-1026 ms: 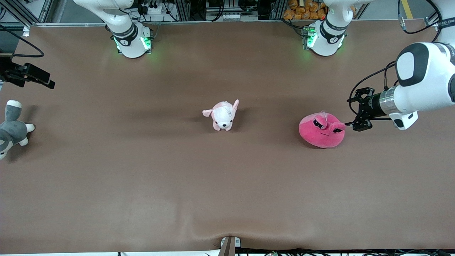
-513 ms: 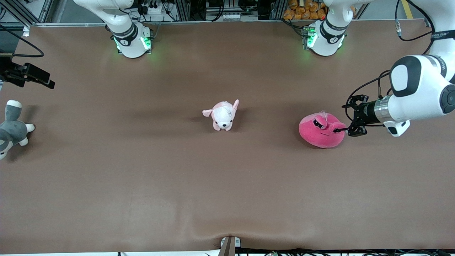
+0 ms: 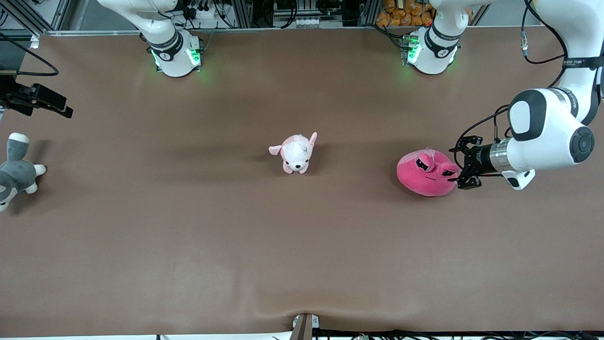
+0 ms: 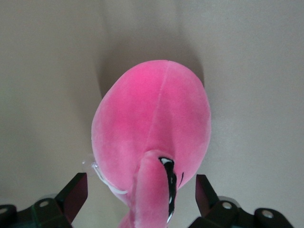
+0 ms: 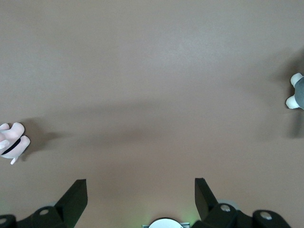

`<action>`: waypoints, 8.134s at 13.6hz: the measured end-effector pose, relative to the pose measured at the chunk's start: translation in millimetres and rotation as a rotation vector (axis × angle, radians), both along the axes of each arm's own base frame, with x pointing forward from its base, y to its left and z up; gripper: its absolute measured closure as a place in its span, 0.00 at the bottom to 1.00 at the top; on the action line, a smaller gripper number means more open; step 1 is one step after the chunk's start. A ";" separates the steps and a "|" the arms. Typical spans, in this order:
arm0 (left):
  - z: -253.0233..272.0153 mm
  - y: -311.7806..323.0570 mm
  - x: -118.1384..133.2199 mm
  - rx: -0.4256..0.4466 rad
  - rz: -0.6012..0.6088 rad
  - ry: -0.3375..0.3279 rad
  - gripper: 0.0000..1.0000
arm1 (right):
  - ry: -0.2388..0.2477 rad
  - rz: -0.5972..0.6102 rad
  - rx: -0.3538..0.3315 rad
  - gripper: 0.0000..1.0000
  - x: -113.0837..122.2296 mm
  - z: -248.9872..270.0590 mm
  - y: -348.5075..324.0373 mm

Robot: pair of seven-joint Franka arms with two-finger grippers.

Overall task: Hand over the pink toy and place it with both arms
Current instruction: 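Close the left gripper on the pink plush's ear, then lift the plush toward the middle while the right gripper reaches in, then grasp the pink plush's other ear with the right gripper, then open the left gripper while the right gripper carries the plush away, then lower the plush with the right gripper while the left gripper retracts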

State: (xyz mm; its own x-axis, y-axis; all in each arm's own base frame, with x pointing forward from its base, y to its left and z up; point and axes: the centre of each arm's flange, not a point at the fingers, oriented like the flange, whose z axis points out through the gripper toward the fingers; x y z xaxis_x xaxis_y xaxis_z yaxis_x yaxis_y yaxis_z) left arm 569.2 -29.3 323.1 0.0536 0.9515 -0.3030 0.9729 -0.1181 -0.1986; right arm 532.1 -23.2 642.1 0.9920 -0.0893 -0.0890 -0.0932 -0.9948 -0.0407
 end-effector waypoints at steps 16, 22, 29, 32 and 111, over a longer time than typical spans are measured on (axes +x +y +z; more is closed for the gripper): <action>-17.8 -11.7 -0.1 -0.019 -0.005 0.026 0.50 | 0.000 0.030 -0.001 0.00 0.5 0.0 15.5; -20.9 -11.7 1.8 -0.020 -0.004 0.028 0.83 | 0.000 0.030 -0.001 0.00 0.4 0.0 15.1; 27.1 -29.5 20.8 -0.043 0.005 0.043 0.89 | 0.000 0.014 0.000 0.00 0.3 -0.1 6.2; 80.0 -53.0 32.9 -0.082 0.017 0.052 0.89 | 0.000 0.012 0.000 0.00 0.2 -0.1 5.5; 276.5 -139.3 -11.2 0.084 -0.913 -0.248 0.00 | -0.029 0.954 0.671 0.87 55.2 -352.2 -142.4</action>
State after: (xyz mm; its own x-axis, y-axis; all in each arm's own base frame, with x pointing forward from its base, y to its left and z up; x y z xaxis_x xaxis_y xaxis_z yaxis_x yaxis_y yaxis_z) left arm 558.0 -168.7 599.6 0.8411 0.5285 -0.1155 0.5275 -0.8486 -0.0417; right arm 587.3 -165.6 289.9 0.6336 0.7503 0.1887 0.6907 -0.4387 -0.5749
